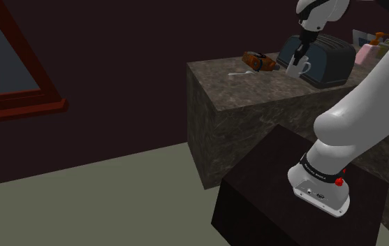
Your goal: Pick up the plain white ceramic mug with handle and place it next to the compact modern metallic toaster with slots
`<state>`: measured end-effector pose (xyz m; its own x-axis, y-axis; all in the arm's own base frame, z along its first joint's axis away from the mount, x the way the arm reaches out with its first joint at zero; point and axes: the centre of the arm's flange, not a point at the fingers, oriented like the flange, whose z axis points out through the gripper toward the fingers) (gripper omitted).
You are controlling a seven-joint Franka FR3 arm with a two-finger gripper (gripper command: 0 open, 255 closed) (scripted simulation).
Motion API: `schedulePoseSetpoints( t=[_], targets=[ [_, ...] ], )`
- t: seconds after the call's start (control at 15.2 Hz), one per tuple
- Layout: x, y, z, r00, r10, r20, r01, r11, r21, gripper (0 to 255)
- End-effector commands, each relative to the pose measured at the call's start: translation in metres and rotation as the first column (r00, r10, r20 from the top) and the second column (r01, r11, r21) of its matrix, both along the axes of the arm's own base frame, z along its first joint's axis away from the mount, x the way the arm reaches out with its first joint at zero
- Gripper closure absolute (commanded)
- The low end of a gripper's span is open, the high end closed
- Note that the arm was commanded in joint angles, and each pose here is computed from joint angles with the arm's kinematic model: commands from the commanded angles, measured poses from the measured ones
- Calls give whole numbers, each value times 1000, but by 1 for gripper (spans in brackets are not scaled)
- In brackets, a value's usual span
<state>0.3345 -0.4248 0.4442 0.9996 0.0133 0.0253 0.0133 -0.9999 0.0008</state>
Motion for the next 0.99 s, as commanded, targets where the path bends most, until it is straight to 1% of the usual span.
schedulePoseSetpoints(
  t=[0.0, 0.73, 0.92],
  targets=[
    [0, 0, -10, 1000, 0, 0, 0, 1000, 0, 255],
    [0, 0, -71, 1000, 0, 0, 0, 1000, 0, 255],
    [0, 0, -71, 1000, 0, 0, 0, 1000, 0, 255]
  ],
)
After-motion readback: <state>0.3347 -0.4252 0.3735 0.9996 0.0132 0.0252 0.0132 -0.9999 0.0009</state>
